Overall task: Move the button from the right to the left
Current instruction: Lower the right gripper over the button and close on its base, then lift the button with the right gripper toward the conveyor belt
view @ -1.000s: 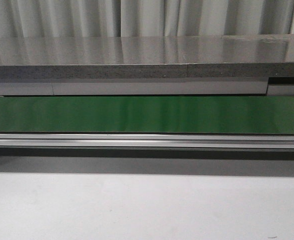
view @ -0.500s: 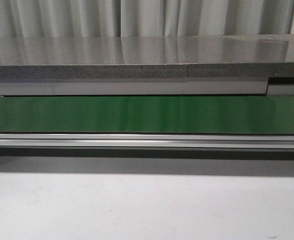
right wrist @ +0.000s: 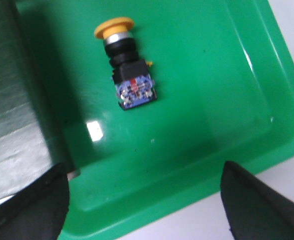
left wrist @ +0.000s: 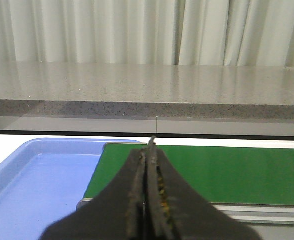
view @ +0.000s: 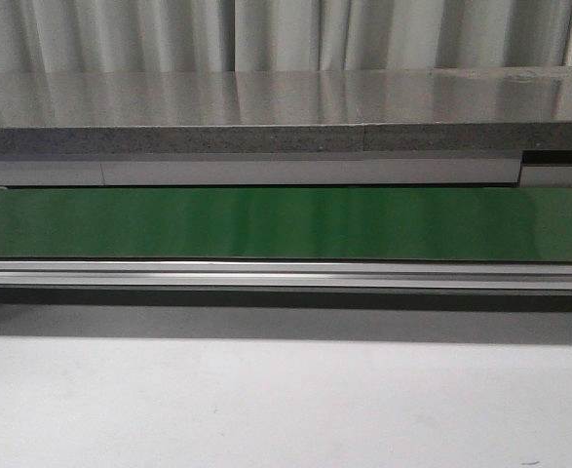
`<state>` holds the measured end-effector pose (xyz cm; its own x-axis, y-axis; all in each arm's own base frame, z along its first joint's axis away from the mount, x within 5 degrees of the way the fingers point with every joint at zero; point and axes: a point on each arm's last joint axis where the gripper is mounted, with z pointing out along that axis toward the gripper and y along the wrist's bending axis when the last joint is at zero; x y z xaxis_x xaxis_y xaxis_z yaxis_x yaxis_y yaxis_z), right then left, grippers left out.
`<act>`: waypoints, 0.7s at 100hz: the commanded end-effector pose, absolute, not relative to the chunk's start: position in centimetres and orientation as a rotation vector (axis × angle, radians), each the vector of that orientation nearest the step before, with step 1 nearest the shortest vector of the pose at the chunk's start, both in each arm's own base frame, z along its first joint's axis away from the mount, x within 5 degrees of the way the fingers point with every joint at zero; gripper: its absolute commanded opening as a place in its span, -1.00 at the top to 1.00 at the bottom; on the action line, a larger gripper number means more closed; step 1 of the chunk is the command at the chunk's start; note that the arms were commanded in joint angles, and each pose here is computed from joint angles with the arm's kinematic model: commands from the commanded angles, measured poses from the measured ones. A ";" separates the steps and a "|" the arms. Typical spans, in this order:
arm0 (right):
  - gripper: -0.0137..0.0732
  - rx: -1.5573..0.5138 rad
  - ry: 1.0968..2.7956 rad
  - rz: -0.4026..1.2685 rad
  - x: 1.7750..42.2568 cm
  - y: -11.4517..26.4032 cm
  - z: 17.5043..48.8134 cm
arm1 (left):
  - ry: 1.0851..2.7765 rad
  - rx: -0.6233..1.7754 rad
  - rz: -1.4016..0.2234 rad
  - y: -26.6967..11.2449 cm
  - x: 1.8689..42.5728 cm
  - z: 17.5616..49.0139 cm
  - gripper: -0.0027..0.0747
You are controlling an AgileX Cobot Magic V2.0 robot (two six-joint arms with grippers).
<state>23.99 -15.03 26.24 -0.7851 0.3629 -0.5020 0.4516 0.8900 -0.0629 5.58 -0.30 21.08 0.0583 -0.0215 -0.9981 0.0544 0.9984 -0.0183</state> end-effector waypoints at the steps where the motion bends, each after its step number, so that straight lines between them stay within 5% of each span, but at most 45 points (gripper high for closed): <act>1: -0.72 0.463 2.476 -0.331 25.1 -16.3 27.3 | 1.440 0.008 -0.067 -0.2 5.5 20.5 0.98; 16: -0.72 0.348 2.533 -0.320 26.5 -17.7 25.5 | 1.440 0.008 -0.067 -0.2 5.5 20.5 0.98; 70: -0.72 0.417 2.638 -0.085 31.2 -20.5 22.1 | 1.440 0.008 -0.067 -0.2 5.5 20.5 0.98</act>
